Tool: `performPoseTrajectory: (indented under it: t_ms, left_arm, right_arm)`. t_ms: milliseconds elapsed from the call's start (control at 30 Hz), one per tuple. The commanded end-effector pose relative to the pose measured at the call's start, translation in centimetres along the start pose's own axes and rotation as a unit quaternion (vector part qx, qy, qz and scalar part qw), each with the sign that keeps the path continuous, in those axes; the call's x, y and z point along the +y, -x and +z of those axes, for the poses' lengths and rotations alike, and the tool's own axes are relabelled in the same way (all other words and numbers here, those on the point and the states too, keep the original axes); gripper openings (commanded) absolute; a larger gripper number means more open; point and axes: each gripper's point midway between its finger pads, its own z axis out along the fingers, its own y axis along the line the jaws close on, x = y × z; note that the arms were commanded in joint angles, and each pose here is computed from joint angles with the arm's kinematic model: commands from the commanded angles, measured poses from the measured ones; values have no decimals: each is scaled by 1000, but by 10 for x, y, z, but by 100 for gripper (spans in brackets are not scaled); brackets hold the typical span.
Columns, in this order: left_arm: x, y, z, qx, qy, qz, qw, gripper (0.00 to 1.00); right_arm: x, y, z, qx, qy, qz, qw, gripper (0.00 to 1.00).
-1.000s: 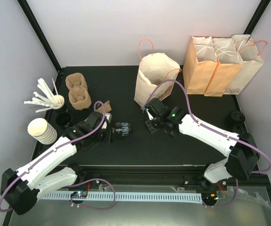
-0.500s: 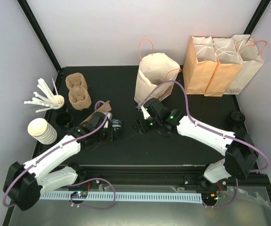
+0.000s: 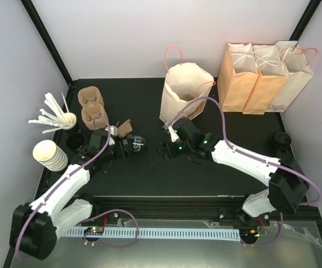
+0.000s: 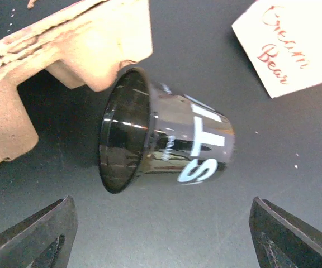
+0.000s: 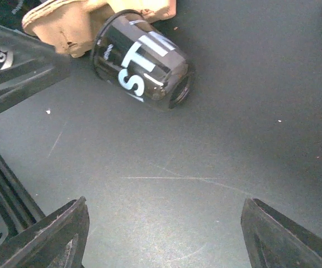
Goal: Pack the takeout coffee
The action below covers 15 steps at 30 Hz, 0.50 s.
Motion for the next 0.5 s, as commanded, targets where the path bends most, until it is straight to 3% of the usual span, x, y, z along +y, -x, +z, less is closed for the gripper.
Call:
performPoseTrajectory:
  t_ms: [0, 200, 467]
  left_arm:
    - [-14, 28, 11, -42, -61, 9, 997, 88]
    - [-24, 32, 31, 1, -78, 46, 996, 87]
    - [-18, 25, 61, 81, -57, 48, 994, 69]
  right_arm:
    - [13, 12, -17, -36, 28, -9, 999, 78]
    - [10, 4, -24, -32, 22, -16, 999, 78]
    - [9, -1, -28, -34, 24, -20, 999, 78]
